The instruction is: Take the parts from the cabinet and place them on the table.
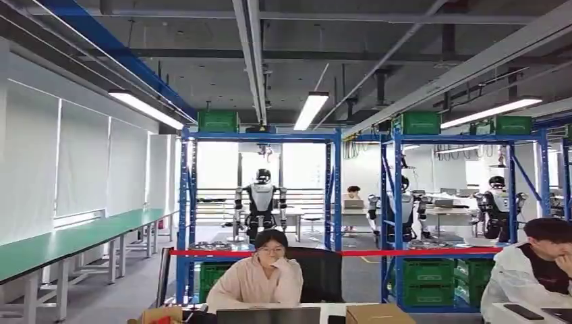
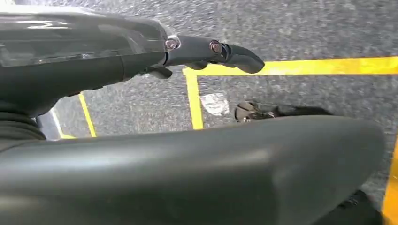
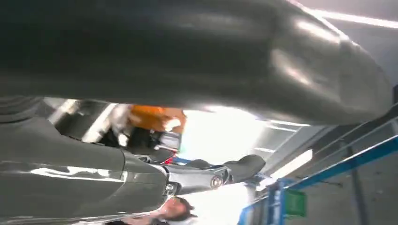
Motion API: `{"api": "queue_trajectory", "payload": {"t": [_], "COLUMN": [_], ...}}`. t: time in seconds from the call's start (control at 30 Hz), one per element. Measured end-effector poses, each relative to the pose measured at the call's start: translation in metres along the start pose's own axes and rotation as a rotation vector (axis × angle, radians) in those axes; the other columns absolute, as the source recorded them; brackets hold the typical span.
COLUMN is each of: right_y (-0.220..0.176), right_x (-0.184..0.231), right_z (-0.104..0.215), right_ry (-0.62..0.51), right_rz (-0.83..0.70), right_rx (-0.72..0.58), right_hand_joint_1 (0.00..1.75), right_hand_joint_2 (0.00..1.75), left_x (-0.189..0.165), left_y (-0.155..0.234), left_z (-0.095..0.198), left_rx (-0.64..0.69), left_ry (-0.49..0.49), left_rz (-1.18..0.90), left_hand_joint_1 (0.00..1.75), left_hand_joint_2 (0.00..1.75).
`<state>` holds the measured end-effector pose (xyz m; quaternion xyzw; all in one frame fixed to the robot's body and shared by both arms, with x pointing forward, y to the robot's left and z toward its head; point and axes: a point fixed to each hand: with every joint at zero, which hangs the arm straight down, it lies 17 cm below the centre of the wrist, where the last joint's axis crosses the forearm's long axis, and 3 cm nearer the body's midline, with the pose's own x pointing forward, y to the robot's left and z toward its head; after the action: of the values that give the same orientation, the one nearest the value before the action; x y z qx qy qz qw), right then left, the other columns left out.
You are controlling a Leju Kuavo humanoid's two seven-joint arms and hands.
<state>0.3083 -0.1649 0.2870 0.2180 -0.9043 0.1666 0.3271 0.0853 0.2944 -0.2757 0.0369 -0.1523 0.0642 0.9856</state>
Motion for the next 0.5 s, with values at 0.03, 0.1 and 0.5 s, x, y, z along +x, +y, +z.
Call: {"api": "queue_trajectory", "payload": {"t": [0.03,0.1,0.5], "right_y": [0.0,0.001,0.002], "right_x": [0.0,-0.001,-0.022], "right_z": [0.005,0.016,0.067], "right_ry": [0.009,0.031,0.164], "right_rz": [-0.006,-0.026,-0.101], "right_rx": [-0.014,-0.032,-0.143], "right_hand_joint_1": [0.0,0.0,0.0], "right_hand_joint_2": [0.0,0.0,0.0], "left_x": [0.001,0.003,-0.002], "left_y": [0.0,0.0,-0.007], "left_z": [0.0,0.0,0.001], "left_rx": [0.003,0.006,0.003], "left_ry": [-0.001,-0.005,0.002], "left_rz": [0.003,0.011,0.043], "left_hand_joint_1": [0.0,0.0,0.0], "left_hand_joint_2": [0.0,0.0,0.0]}}
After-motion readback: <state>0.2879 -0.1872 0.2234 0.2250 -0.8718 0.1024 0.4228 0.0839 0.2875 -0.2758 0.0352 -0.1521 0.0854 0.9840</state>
